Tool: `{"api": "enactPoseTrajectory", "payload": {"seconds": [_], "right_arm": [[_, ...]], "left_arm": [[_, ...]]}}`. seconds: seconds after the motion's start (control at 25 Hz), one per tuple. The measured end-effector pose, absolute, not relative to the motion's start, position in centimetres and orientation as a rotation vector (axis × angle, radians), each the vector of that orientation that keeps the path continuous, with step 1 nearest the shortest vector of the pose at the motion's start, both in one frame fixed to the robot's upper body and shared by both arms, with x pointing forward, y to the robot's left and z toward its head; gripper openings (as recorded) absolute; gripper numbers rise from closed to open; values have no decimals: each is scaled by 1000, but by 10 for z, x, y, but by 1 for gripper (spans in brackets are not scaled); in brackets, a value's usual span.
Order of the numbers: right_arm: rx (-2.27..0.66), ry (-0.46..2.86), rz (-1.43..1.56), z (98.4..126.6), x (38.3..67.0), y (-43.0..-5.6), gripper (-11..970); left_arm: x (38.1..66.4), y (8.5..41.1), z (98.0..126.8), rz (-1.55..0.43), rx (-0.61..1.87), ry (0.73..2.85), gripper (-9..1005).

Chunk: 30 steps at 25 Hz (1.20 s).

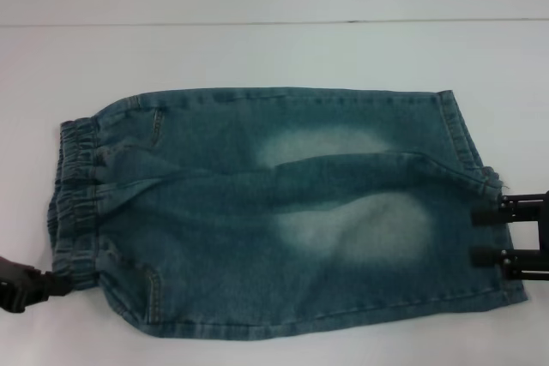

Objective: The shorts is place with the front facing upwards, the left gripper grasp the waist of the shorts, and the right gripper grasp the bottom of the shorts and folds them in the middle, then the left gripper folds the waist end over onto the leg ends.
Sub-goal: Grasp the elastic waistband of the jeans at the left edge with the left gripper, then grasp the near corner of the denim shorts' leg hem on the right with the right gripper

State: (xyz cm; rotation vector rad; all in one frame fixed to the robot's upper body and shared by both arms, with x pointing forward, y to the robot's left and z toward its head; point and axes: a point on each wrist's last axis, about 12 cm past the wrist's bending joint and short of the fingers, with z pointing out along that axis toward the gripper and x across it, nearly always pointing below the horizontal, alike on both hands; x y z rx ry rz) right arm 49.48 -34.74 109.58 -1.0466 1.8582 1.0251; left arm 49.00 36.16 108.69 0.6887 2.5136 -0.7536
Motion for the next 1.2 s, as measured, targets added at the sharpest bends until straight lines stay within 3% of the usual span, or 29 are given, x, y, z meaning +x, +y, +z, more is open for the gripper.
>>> {"api": "enactPoseTrajectory", "payload": {"seconds": [0.28, 0.48, 0.72, 1.2], "right_arm": [[-929, 1905, 1046, 1108, 506, -354, 615], [-842, 2011, 1029, 1127, 521, -363, 615], [-976, 2183, 977, 1146, 528, -363, 615], [-1218, 2524, 813, 1144, 538, -356, 590]], "left_arm": [[498, 358, 1094, -780, 670, 2505, 16], [509, 353, 1101, -784, 661, 2496, 19], [522, 349, 1110, -763, 668, 2479, 24], [536, 341, 1121, -771, 694, 2429, 32]]}}
